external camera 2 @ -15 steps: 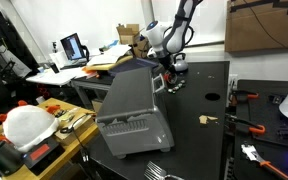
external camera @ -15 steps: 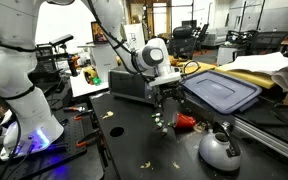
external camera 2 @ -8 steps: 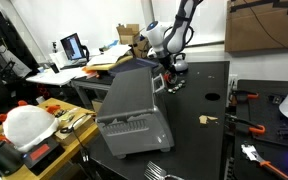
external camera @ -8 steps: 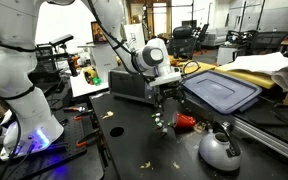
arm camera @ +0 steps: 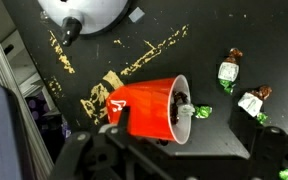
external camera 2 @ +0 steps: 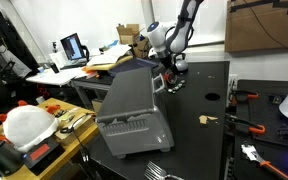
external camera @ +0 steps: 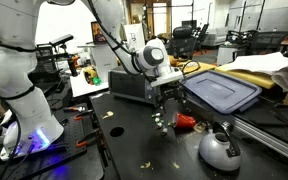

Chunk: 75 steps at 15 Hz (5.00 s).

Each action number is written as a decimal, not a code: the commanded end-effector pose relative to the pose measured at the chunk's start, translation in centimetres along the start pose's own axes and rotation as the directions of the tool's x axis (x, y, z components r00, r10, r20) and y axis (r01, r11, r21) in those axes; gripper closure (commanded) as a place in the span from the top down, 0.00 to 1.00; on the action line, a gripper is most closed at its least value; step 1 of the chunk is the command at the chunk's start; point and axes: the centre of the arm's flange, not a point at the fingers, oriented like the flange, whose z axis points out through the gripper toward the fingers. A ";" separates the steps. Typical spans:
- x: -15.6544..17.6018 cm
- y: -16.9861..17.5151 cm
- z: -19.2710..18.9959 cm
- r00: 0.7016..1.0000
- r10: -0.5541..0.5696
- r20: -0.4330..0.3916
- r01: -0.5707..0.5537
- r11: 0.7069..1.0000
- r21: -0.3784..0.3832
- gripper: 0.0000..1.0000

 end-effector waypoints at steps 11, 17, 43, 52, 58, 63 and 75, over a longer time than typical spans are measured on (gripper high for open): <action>0.9 -0.7 3.1 1.000 0.004 0.018 -0.003 1.000 -0.029 1.00; 1.8 -0.9 7.4 0.995 0.100 0.009 -0.096 0.978 -0.186 1.00; 0.9 0.5 0.4 0.996 0.082 0.033 -0.077 0.988 -0.131 1.00; 0.7 1.8 1.1 0.994 0.105 0.040 -0.095 0.975 -0.200 1.00; 1.3 1.1 3.0 0.997 0.078 0.025 -0.072 0.976 -0.205 1.00; 1.9 0.7 4.7 0.998 0.059 -0.032 -0.064 0.973 -0.224 1.00; 1.2 0.6 5.7 0.999 0.027 -0.044 -0.041 0.930 -0.366 0.27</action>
